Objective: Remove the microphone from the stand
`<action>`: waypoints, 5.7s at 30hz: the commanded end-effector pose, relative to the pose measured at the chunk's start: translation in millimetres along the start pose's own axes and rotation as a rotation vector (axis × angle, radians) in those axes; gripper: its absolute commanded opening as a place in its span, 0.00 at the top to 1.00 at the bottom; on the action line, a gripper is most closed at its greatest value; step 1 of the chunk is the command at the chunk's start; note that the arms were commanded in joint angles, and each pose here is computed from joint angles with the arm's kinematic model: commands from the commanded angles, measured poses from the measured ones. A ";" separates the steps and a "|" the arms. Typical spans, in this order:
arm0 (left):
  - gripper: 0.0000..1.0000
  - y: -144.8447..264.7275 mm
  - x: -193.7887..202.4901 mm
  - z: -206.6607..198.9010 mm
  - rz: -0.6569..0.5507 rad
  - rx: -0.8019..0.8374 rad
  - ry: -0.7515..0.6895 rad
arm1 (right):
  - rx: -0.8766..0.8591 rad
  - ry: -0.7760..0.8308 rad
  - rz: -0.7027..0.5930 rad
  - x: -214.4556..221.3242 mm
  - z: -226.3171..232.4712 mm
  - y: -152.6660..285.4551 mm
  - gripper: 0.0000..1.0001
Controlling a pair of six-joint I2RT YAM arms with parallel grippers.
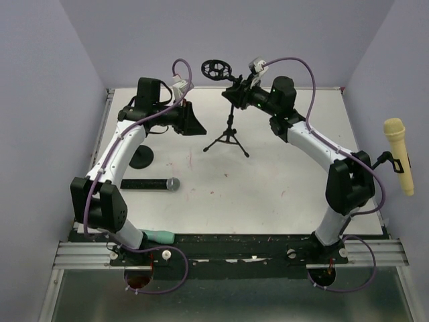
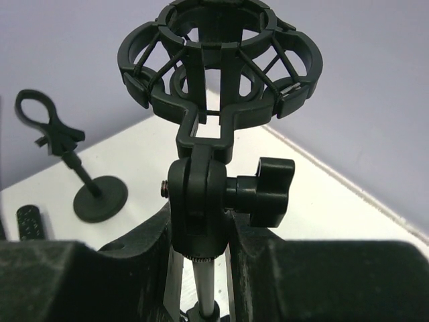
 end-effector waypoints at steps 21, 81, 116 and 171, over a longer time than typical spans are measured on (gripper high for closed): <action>0.55 52.0 -6.9 -26.6 -0.114 -0.206 -0.151 | 0.037 0.142 -0.018 21.0 -29.2 -47.9 0.41; 0.01 -40.3 -52.3 -35.3 0.018 -0.051 -0.249 | 1.434 0.759 0.738 -184.9 39.8 434.7 0.07; 0.01 -48.3 -52.8 -63.3 0.099 -0.009 -0.308 | 1.599 0.687 0.907 -103.4 0.3 449.8 0.28; 0.01 14.6 -52.5 -48.9 -0.041 -0.197 -0.419 | -0.016 0.892 0.079 -112.8 11.3 154.4 0.99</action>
Point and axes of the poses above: each gripper's point midway between its finger pads, its own y axis back along the fingers, its own z axis along the line the jaws close on, x = y × z, the point moved 5 cm from there along y, back along the fingers, and after that the axes turned 3 degrees about -y, right-handed, at the moved point
